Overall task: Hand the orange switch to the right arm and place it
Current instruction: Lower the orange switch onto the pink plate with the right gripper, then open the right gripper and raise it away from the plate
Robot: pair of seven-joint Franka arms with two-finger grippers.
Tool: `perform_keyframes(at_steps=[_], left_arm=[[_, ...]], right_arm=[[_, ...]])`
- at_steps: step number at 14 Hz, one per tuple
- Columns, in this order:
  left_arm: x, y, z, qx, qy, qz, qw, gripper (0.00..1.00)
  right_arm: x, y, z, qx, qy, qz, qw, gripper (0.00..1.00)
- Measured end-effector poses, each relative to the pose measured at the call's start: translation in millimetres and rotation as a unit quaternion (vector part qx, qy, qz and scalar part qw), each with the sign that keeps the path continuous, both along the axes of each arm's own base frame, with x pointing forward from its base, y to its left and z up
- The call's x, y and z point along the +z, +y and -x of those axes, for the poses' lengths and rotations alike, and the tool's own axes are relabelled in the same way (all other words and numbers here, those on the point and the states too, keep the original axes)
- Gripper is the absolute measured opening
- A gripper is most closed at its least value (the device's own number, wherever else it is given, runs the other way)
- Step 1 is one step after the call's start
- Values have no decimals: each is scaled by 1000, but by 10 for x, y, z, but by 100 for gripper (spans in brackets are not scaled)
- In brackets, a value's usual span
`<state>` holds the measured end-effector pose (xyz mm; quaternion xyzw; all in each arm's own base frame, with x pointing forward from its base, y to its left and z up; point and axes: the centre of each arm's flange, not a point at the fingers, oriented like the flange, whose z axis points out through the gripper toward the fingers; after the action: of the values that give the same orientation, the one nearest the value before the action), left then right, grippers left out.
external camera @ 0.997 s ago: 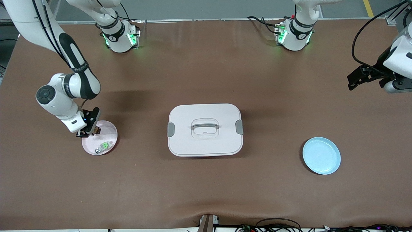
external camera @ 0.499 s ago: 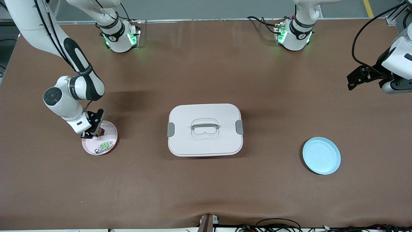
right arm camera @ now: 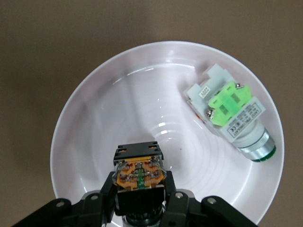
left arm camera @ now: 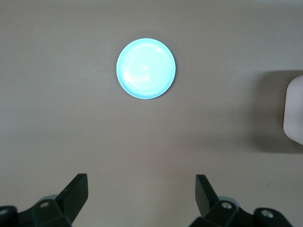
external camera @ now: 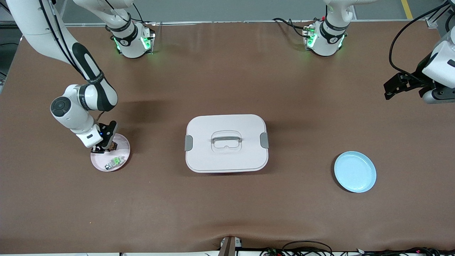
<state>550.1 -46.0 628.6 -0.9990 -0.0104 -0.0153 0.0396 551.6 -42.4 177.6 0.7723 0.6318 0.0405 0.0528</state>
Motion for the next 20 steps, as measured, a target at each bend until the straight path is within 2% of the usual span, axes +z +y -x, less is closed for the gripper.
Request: perform_keyframes(at_steps=[3, 4, 6, 9, 13, 15, 17, 20], left_arm=[[5, 0, 1, 0, 0, 0, 1000, 100], [4, -3, 5, 0, 1, 1, 1000, 100], [-2, -13, 19, 0, 6, 6, 1000, 100], [13, -35, 39, 0, 12, 17, 1000, 100], [24, -82, 79, 0, 24, 35, 999, 100], [28, -90, 82, -1, 24, 35, 999, 100], [30, -143, 90, -6, 24, 35, 999, 100], [51, -205, 100, -12, 22, 35, 999, 100]], right_arm=[[-20, 11, -11, -34, -1, -5, 999, 67], [-27, 21, -15, -38, 1, -6, 999, 78], [-2, 27, -56, -40, 15, -6, 999, 98], [193, 43, -229, -42, 48, -7, 998, 100], [721, 43, -485, -51, 92, -8, 994, 100], [961, 27, -556, -99, 113, -13, 989, 100], [1199, 14, -592, -180, 132, -19, 975, 100], [1649, 4, -680, -290, 146, -16, 946, 100]])
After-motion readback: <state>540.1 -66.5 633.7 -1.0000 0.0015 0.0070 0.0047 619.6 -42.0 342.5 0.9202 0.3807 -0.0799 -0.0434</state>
